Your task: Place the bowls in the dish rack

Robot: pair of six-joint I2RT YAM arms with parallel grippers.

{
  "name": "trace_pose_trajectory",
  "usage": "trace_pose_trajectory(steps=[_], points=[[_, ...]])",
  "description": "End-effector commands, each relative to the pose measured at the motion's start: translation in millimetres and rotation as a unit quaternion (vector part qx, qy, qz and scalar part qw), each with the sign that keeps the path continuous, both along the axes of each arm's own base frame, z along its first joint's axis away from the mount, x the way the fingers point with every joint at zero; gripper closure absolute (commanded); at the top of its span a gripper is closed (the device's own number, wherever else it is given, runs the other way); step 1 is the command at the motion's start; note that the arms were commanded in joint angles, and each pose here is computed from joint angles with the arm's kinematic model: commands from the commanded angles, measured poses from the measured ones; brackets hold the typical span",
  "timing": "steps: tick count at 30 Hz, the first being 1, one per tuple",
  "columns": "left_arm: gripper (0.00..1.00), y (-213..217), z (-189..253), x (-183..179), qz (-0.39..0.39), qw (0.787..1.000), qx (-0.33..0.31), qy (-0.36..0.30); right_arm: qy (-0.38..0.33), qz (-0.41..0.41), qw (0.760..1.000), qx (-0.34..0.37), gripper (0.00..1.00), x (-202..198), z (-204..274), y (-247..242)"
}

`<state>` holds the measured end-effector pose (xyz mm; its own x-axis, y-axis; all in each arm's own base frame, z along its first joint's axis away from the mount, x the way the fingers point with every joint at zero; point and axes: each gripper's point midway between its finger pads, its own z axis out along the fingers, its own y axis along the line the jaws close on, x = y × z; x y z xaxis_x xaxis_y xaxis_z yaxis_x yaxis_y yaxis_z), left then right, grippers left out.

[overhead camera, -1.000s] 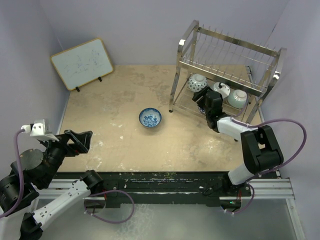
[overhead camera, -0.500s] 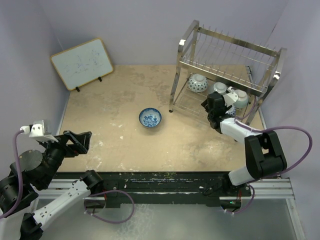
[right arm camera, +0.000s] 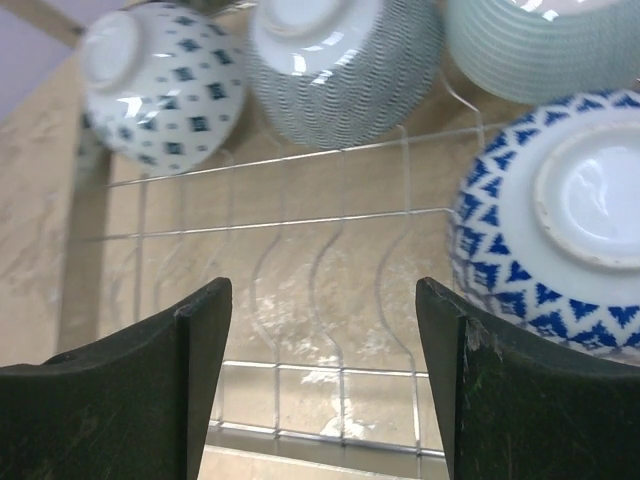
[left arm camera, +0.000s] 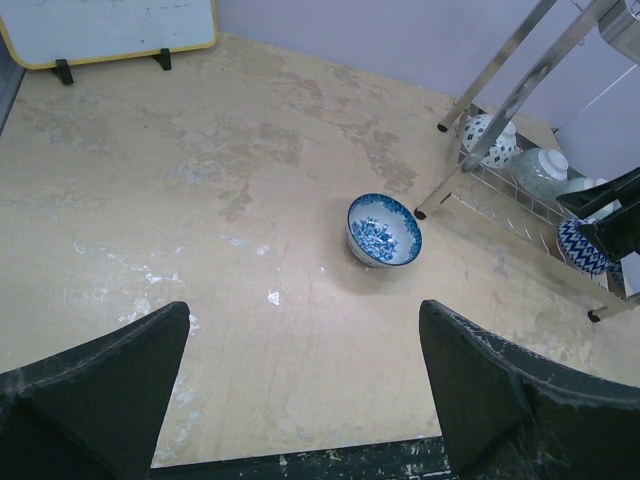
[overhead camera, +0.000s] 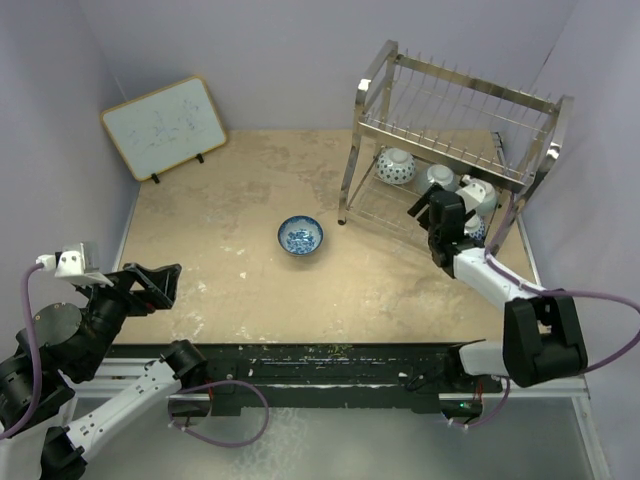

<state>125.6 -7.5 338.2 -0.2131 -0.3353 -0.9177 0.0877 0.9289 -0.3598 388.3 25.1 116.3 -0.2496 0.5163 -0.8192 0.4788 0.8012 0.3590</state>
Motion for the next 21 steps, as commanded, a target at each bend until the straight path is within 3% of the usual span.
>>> trace_pose_trajectory(steps=[1, 6, 14, 21], points=[[0.01, -1, 6, 2, 0.003, 1.000, -0.012, -0.009, -0.073, 0.108, 0.991, -0.011, 0.24, 9, 50, 33], [0.01, -6, 6, 6, 0.001, 1.000, -0.009, -0.007, -0.061, 0.219, 0.974, -0.006, 0.27, -2, 60, 105], [0.01, -9, 10, 9, -0.002, 1.000, -0.010, -0.007, -0.062, 0.339, 0.939, 0.001, 0.27, -56, 58, 203], [0.01, -9, 7, 8, -0.002, 1.000, -0.013, -0.005, -0.064, 0.505, 0.859, -0.051, 0.27, -87, 64, 304]])
